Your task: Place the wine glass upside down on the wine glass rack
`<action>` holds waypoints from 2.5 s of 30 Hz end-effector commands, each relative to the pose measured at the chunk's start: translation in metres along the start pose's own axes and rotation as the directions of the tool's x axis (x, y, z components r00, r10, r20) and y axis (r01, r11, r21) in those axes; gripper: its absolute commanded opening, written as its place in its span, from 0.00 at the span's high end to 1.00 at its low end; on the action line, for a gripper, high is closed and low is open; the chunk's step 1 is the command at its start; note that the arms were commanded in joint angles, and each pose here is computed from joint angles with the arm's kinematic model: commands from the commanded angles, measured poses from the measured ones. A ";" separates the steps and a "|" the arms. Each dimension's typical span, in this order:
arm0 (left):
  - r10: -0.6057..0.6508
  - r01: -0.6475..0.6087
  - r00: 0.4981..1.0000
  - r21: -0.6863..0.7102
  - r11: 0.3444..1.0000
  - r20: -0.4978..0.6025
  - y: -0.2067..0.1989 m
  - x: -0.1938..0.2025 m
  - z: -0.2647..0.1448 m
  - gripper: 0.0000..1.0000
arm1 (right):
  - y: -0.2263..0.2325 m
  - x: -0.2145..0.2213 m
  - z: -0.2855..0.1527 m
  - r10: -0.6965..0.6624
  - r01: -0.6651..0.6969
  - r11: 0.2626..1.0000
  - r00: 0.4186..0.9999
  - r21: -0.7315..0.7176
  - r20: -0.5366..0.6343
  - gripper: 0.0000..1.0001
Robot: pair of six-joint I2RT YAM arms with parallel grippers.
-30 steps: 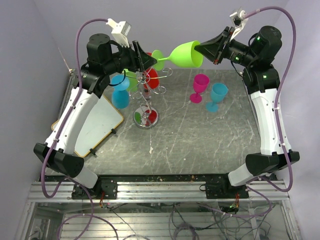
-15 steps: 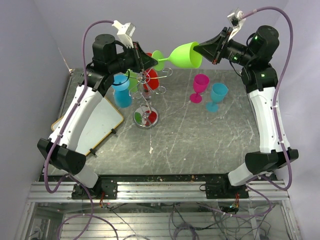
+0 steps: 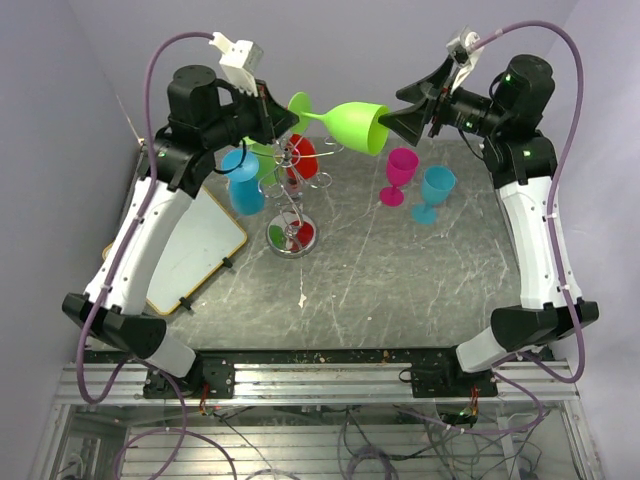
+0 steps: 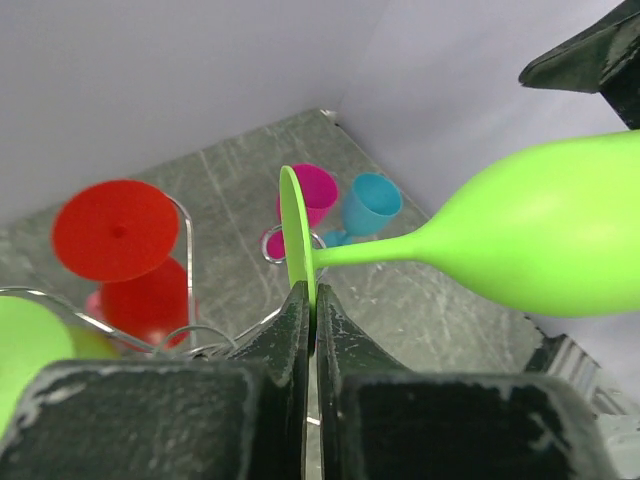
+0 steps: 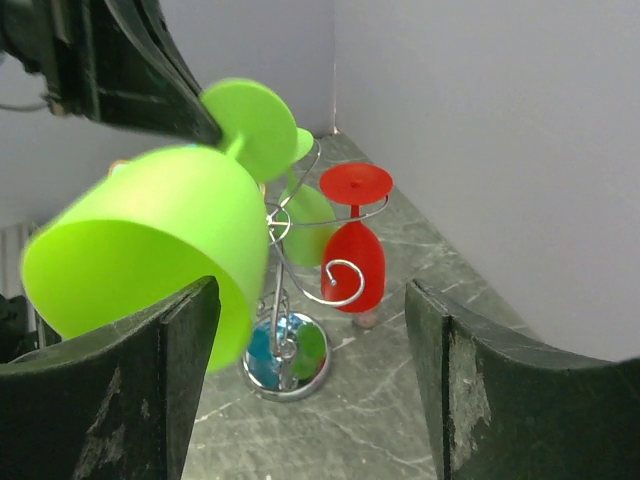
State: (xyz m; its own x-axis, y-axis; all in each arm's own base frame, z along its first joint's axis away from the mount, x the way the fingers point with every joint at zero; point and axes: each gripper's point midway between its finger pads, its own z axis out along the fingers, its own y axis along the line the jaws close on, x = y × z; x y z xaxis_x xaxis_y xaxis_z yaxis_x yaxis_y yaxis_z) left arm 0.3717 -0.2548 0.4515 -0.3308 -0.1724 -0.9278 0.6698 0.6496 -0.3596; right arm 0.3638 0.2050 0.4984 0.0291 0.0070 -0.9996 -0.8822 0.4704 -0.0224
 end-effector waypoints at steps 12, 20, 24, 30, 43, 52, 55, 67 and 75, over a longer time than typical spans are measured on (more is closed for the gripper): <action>0.612 -0.604 0.791 -0.139 0.785 0.022 -0.014 -0.053 -0.103 0.93 | 0.026 -0.010 -0.056 -0.190 0.194 0.979 0.980 0.058 -0.060 0.23; 0.799 -0.808 0.585 -0.009 0.590 -0.137 -0.020 -0.016 -0.108 0.93 | 0.004 -0.006 -0.082 -0.195 0.208 0.964 0.977 0.168 -0.091 0.22; 0.867 -0.874 0.466 0.061 0.482 -0.179 -0.026 0.002 -0.105 0.93 | -0.002 0.000 -0.087 -0.160 0.172 0.970 0.984 0.170 -0.080 0.22; 0.908 -0.906 0.368 0.143 0.398 -0.200 -0.035 0.020 -0.102 0.93 | -0.009 0.004 -0.095 -0.115 0.124 0.975 0.992 0.182 -0.060 0.22; 0.933 -0.937 0.199 0.221 0.271 -0.300 -0.020 0.057 -0.082 0.93 | -0.016 0.005 -0.103 -0.083 0.089 0.977 0.996 0.192 -0.038 0.22; 0.919 -0.950 0.121 0.225 0.217 -0.375 -0.004 0.072 -0.068 0.93 | -0.016 0.007 -0.104 -0.078 0.085 0.978 0.996 0.189 -0.040 0.21; 0.905 -0.960 0.089 0.207 0.190 -0.417 0.005 0.071 -0.067 0.93 | -0.016 0.007 -0.103 -0.077 0.083 0.979 0.996 0.187 -0.039 0.21; 0.875 -0.977 0.079 0.136 0.162 -0.478 0.018 0.068 -0.058 0.93 | -0.015 0.008 -0.104 -0.076 0.082 0.980 0.996 0.184 -0.039 0.21; 0.855 -0.985 0.082 0.092 0.149 -0.513 0.025 0.061 -0.058 0.93 | -0.013 0.009 -0.104 -0.075 0.081 0.980 0.996 0.180 -0.038 0.21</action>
State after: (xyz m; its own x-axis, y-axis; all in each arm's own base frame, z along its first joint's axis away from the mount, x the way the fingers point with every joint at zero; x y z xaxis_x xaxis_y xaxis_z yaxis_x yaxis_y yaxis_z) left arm 0.3235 -0.2083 0.3801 0.2276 0.9147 -0.3340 0.5429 0.1656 0.8233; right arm 0.3351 0.1070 0.4811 0.0510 -0.0643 -0.9966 -0.7749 0.6270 -0.0801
